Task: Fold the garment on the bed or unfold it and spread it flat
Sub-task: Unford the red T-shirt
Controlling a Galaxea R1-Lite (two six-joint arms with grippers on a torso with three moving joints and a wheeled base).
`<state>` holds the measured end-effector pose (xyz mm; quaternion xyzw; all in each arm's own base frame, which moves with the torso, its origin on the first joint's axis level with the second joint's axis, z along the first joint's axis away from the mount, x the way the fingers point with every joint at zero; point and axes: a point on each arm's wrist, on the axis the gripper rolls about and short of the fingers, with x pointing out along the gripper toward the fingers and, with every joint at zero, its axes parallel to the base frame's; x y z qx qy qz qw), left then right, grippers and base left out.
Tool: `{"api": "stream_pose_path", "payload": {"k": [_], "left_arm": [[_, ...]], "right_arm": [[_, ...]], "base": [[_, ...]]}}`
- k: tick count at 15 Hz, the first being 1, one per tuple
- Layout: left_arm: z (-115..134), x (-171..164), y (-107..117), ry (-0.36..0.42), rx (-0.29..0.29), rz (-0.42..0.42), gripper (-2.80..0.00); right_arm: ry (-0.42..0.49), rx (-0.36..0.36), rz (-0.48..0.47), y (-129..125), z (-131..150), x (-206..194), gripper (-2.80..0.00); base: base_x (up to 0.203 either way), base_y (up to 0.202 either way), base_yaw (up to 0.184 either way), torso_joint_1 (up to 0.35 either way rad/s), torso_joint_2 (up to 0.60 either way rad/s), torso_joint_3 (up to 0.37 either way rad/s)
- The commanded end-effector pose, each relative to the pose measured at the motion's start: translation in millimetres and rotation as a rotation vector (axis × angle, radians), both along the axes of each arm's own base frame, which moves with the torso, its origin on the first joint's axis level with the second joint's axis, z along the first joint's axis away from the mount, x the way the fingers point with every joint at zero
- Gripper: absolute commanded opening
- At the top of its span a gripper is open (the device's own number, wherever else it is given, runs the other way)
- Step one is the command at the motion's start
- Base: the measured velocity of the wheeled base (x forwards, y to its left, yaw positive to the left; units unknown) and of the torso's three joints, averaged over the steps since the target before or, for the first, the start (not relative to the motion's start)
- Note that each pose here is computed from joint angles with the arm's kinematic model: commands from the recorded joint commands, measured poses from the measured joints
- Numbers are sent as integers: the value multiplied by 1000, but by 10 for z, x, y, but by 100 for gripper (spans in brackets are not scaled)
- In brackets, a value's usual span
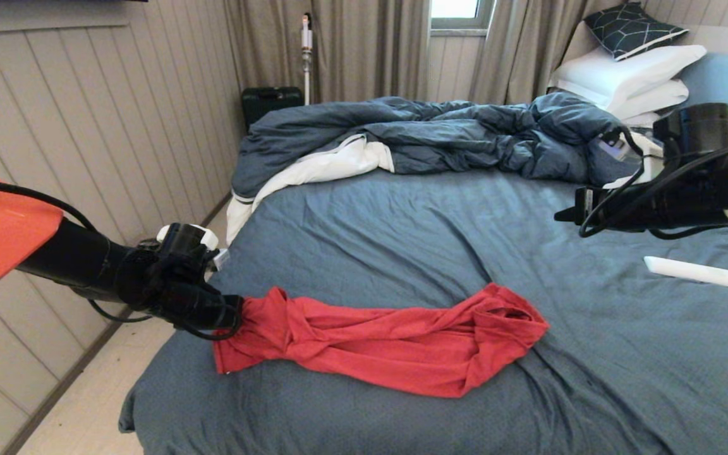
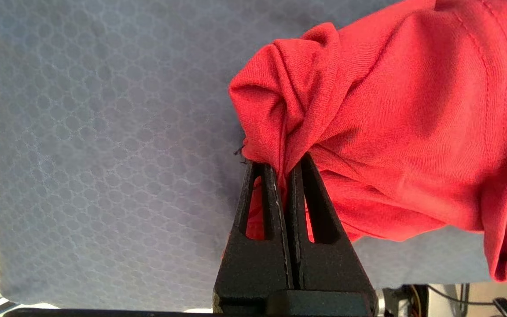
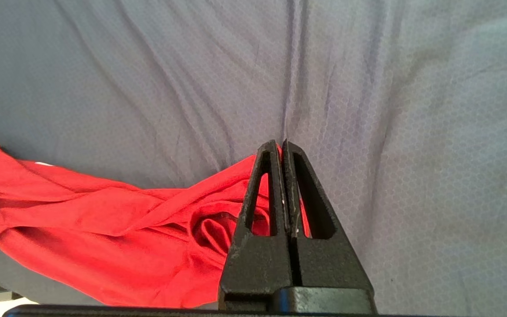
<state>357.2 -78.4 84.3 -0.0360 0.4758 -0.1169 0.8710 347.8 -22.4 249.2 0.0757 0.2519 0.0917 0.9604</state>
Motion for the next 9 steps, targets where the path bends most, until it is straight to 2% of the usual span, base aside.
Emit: {"api": "stream_pose_path", "payload": {"k": [1, 2, 5, 9], "left_arm": [[-19, 5, 15, -6, -1, 3, -280], [-29, -4, 11, -9, 2, -2, 0], [15, -36, -34, -47, 4, -24, 0], [397, -256, -42, -140, -20, -41, 0]], "right_arm": [[9, 1, 0, -6, -28, 18, -280], [8, 1, 0, -8, -27, 18, -280], [8, 1, 0, -9, -35, 33, -280], [17, 2, 2, -4, -56, 41, -280]], "base": [[0, 0, 0, 0, 0, 0], [0, 0, 0, 0, 0, 0], [0, 0, 0, 0, 0, 0], [0, 0, 0, 0, 0, 0]]}}
